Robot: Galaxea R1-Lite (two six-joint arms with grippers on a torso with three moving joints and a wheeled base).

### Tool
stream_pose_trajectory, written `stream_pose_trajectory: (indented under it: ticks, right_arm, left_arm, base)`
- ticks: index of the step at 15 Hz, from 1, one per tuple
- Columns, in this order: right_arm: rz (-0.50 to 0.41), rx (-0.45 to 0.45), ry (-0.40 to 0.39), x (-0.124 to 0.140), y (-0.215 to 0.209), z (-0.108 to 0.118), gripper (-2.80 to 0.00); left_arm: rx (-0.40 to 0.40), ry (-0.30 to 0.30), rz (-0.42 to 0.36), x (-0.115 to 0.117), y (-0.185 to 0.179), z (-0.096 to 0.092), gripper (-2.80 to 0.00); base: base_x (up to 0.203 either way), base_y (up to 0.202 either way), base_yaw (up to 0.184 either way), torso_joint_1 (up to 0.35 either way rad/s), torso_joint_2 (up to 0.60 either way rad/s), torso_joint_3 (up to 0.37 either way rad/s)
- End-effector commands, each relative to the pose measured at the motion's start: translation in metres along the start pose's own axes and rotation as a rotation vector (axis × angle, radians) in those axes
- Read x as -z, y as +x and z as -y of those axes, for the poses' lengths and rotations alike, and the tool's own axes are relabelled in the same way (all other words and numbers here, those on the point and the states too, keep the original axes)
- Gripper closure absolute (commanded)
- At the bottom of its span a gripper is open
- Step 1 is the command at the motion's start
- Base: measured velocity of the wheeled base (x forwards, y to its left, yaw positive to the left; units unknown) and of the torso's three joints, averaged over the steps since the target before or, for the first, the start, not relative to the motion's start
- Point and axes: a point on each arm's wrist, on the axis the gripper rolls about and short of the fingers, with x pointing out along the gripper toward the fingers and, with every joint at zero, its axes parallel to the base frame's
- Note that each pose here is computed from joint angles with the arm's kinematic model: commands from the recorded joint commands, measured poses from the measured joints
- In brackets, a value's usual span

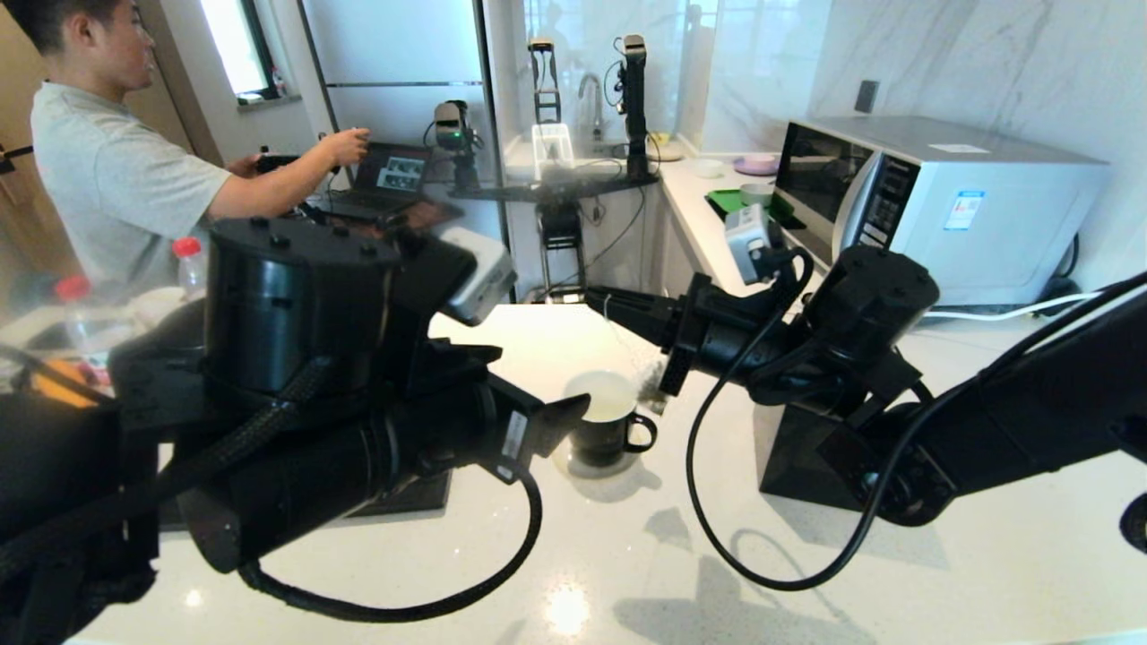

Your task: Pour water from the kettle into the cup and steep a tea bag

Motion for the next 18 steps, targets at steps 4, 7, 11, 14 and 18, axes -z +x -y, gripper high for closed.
stream_pose_trajectory:
  ticks: [4, 7, 11, 14, 18]
  right_arm:
    - [-0.001, 0.03, -0.011, 0.001, -0.008, 0.011, 0.0]
    - [-0.003, 0.039, -0.012, 0.002, -0.01, 0.014, 0.0]
    - [-0.009, 0.045, -0.009, 0.004, -0.013, 0.015, 0.0]
    - [-0.015, 0.066, -0.012, 0.003, -0.019, 0.02, 0.0]
    - [-0.015, 0.091, -0.021, 0.001, -0.026, 0.028, 0.0]
  left_arm:
    - [-0.073, -0.001, -0.048, 0.013, 0.005, -0.011, -2.8]
    - [-0.129, -0.035, -0.08, 0.024, 0.005, -0.013, -2.11]
    - [-0.167, -0.065, -0.094, 0.033, 0.005, -0.014, 0.0]
    - [-0.198, -0.069, -0.105, 0.038, 0.003, -0.019, 0.0]
    - [-0.282, -0.12, -0.064, 0.033, 0.002, -0.046, 0.0]
  base:
    - [0.0, 0.0, 0.0, 0.0, 0.0, 0.0]
    - [0.0, 0.0, 0.0, 0.0, 0.0, 0.0]
    - [0.0, 0.0, 0.0, 0.0, 0.0, 0.0]
    - [0.0, 0.0, 0.0, 0.0, 0.0, 0.0]
    - [0.0, 0.0, 0.0, 0.0, 0.0, 0.0]
